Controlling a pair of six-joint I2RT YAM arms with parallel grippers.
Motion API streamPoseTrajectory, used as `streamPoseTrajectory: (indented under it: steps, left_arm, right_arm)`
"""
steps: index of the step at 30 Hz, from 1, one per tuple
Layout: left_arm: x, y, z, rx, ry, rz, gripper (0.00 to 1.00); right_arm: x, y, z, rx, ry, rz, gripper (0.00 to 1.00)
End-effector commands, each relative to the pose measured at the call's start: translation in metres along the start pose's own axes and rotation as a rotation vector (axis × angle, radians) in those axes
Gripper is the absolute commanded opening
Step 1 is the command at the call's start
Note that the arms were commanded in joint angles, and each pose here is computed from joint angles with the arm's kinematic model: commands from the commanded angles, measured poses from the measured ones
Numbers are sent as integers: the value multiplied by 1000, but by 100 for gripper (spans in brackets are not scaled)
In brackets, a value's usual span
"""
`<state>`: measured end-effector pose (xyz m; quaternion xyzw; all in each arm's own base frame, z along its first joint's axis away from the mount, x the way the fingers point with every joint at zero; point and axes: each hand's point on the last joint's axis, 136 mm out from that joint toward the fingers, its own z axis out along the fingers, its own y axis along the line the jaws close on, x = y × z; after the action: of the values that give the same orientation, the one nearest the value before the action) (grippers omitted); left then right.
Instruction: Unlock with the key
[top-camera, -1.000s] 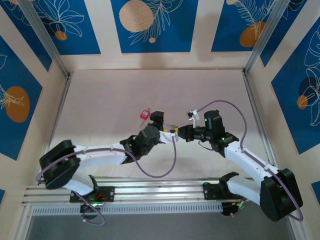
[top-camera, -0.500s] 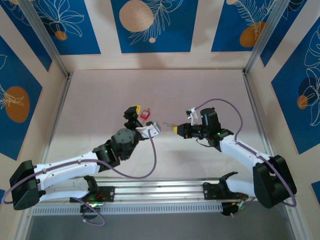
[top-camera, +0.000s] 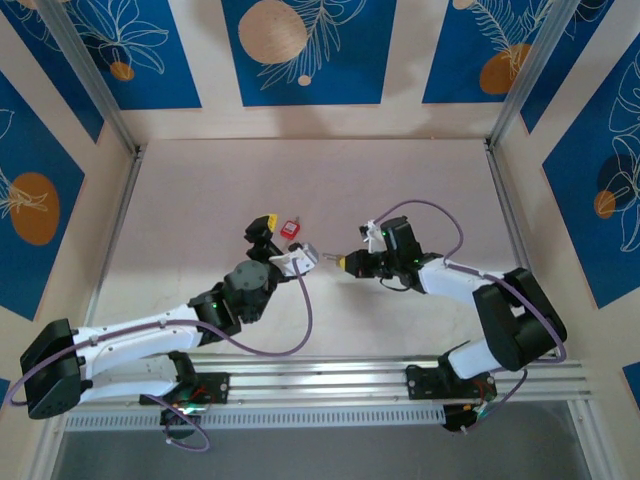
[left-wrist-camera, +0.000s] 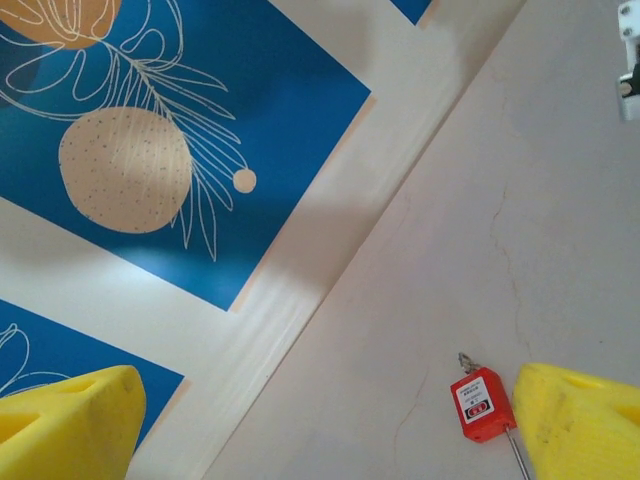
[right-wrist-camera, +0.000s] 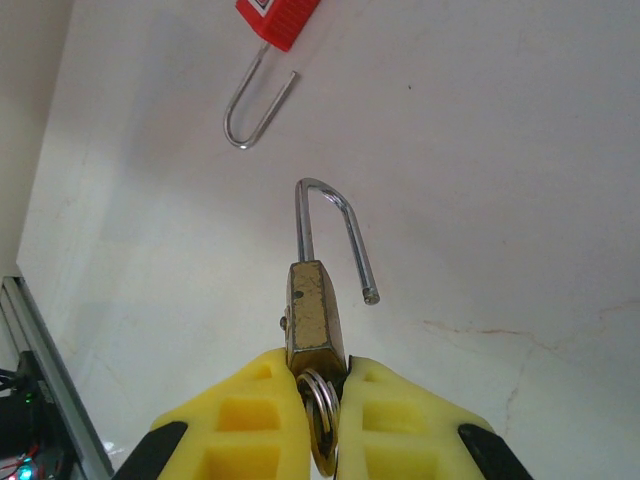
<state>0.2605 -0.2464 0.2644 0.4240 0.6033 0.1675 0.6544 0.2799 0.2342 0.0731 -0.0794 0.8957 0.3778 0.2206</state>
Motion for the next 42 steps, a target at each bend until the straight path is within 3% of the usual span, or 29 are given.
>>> streamPoseTrajectory:
  steps: [1,24,42]
  left_arm:
    - [1,4,1,-33,-2,-49,93]
    - [4,3,0,-37,-1,-40,91]
    - [4,-10,3,-6,4,-41,90]
  right_arm:
    - [-10,1,6,35,-39,-38,7]
    - [35,4,26,12,59,-59,7]
    - [52,7,33,-94,120,72,7]
